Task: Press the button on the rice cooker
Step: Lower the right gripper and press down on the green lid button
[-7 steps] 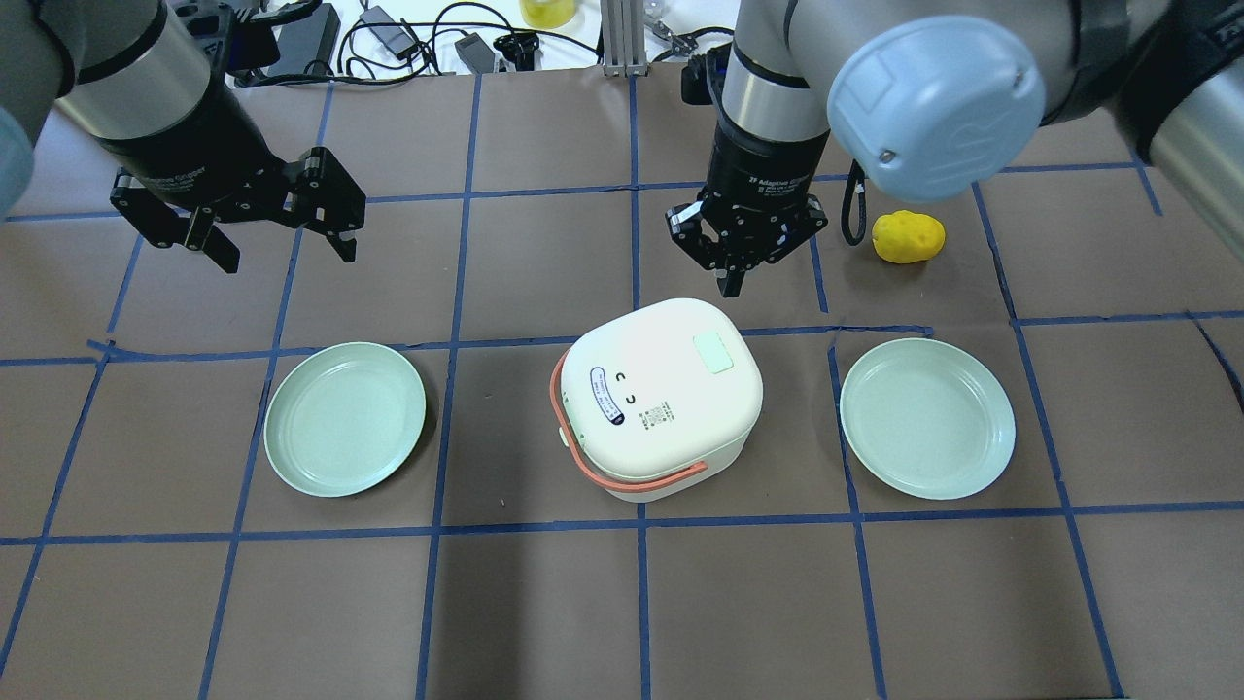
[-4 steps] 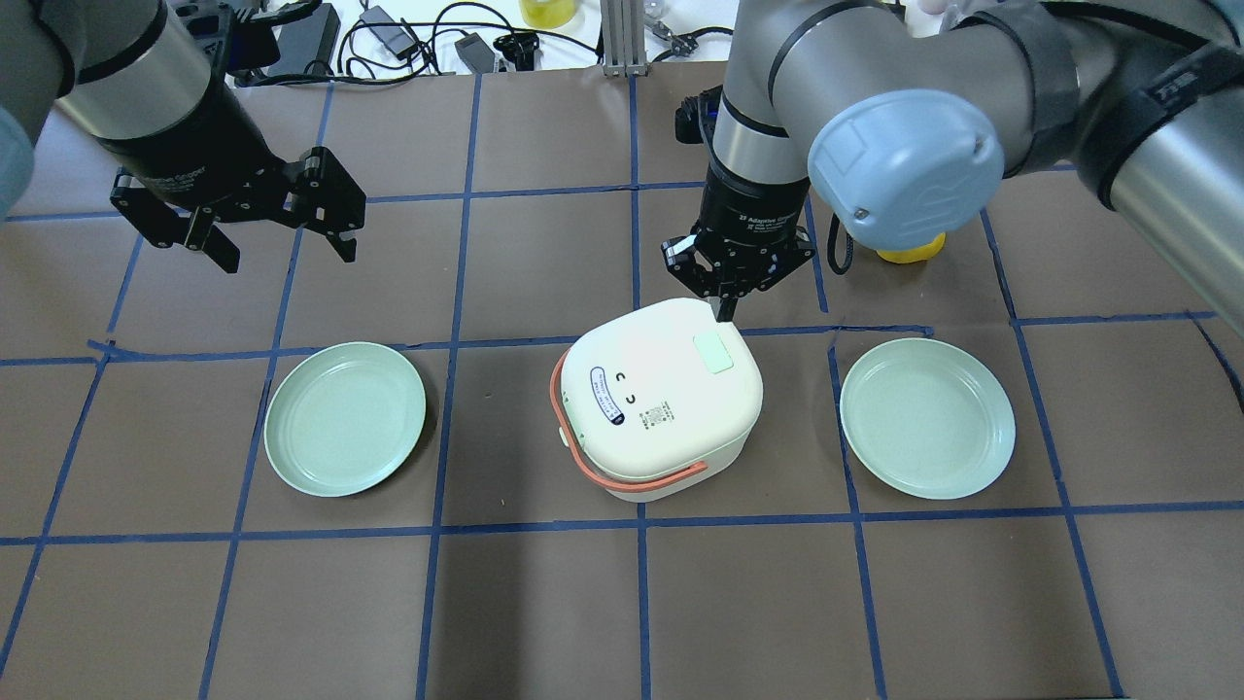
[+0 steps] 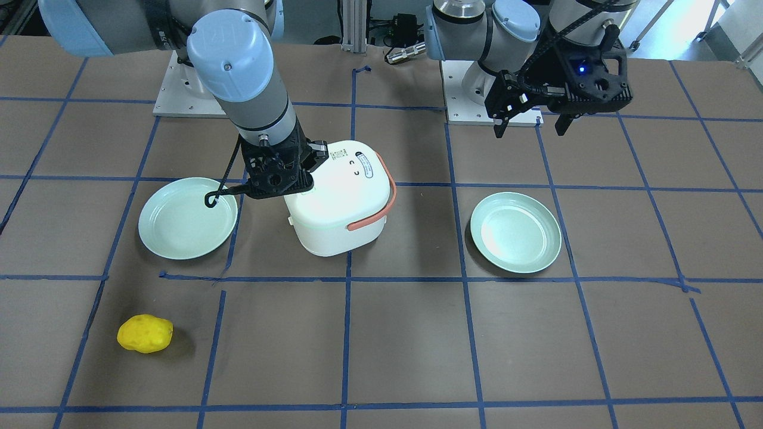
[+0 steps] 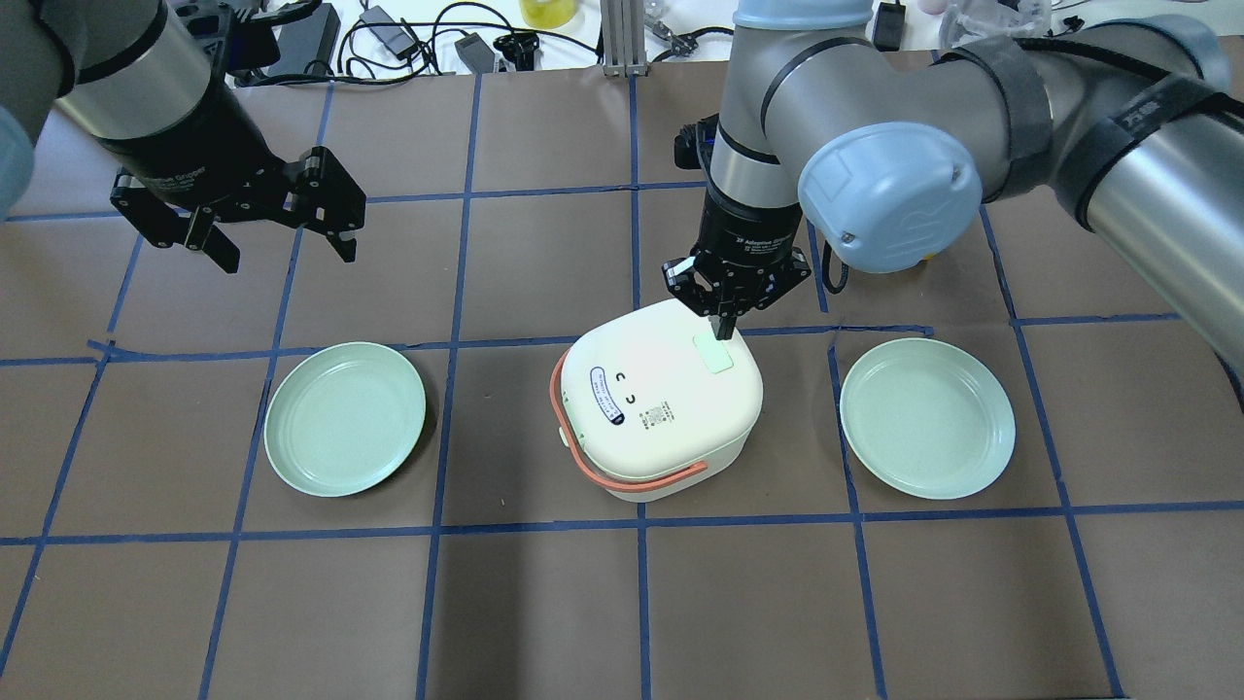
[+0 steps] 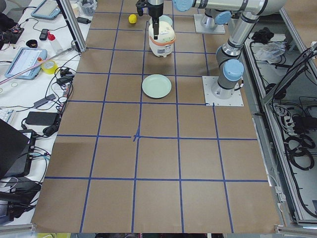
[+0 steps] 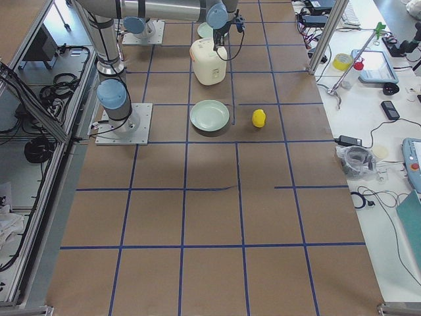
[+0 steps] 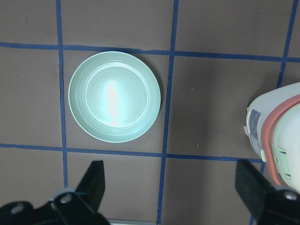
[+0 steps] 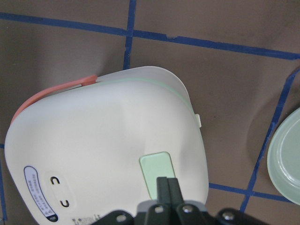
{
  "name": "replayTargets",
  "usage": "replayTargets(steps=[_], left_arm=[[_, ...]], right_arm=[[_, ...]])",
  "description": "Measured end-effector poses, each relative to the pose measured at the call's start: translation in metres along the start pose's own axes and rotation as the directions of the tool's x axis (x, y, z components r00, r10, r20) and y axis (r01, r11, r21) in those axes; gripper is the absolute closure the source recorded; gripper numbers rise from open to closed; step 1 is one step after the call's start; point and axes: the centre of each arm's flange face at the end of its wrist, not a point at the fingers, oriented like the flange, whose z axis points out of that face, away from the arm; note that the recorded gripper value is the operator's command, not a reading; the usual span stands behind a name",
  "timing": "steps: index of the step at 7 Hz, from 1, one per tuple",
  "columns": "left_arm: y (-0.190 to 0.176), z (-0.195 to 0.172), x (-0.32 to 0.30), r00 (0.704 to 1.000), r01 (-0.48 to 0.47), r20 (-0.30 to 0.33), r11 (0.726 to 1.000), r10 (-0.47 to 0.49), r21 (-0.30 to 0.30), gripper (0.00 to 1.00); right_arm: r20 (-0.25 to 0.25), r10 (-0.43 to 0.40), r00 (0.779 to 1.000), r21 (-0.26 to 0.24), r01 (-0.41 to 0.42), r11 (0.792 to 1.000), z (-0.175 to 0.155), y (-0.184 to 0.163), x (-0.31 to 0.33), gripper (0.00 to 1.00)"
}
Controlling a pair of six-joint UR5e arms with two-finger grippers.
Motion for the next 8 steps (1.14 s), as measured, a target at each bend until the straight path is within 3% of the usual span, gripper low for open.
replayTargets(steps=[8], left_arm=[[0.000,0.000,0.000,1.000,0.000,0.000,1.000,0.000,0.000,0.00]], right_arm=[[0.017,0.006,1.000,-0.045,-0.006,0.999,0.020,-0.007,-0.001,1.00]])
